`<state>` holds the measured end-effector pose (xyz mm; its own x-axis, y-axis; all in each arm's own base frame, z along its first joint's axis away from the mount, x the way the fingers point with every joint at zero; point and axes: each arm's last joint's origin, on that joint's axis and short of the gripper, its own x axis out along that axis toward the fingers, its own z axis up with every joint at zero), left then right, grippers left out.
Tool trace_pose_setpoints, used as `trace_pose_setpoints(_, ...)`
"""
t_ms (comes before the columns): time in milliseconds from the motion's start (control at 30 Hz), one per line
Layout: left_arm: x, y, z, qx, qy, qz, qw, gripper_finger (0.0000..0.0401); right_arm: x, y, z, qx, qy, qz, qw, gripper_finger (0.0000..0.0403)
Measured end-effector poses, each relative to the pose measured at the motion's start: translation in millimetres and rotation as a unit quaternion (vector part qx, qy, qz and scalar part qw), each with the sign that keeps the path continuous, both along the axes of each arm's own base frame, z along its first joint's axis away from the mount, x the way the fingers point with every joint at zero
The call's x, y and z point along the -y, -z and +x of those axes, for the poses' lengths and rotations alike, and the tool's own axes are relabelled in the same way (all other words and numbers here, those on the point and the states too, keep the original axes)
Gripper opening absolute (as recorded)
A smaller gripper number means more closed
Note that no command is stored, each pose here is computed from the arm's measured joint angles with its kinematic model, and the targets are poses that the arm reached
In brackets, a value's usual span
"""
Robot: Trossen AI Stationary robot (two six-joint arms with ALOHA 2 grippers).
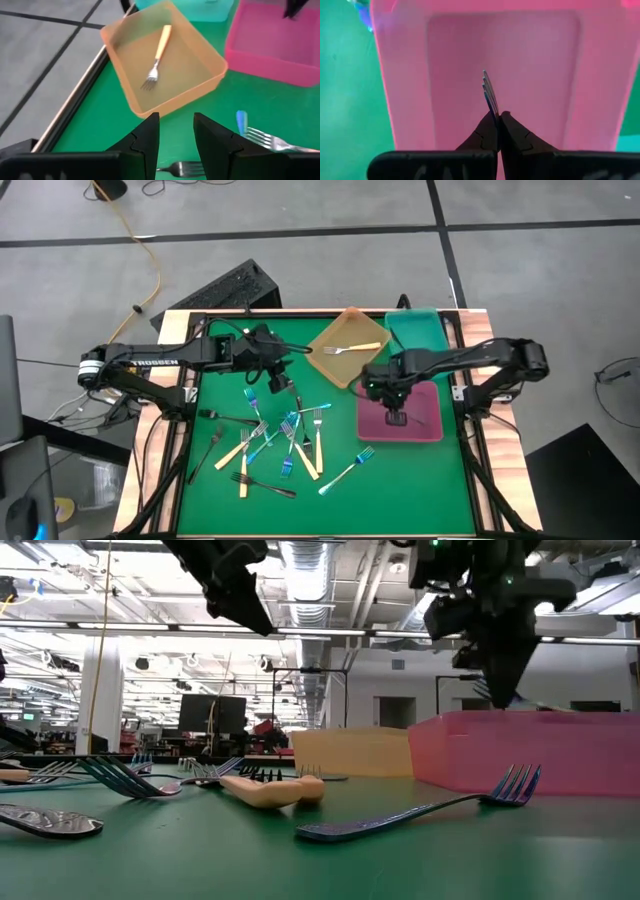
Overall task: Sort silverware by color (type)
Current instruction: Put the blue fork into the pink bin
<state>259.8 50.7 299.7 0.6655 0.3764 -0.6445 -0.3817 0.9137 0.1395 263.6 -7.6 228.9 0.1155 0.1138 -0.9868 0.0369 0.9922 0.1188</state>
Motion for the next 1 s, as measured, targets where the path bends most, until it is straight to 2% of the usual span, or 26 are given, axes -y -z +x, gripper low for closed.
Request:
trace_pose_setpoints(200,1,0,0,0.0,0.01,-0.009,1.0,0.0107,0,16,9,0.038,-0.053,0.03,0.997,0.0023)
trace_pose_setpoints(567,1,1,0,-0.002,0.012,-0.007,1.0,0.0107,13,58,12,0.004,-0.053,0.058,0.997,0.0022)
trace_pose_setpoints(800,1,1,0,-0.004,0.011,-0.007,1.0,0.0107,15,75,23,0.007,-0.052,0.041,0.998,0.0026)
trace_pose_setpoints(1000,1,2,0,-0.007,0.011,-0.008,1.0,0.0107,15,81,28,0.013,-0.051,0.017,0.998,0.0066)
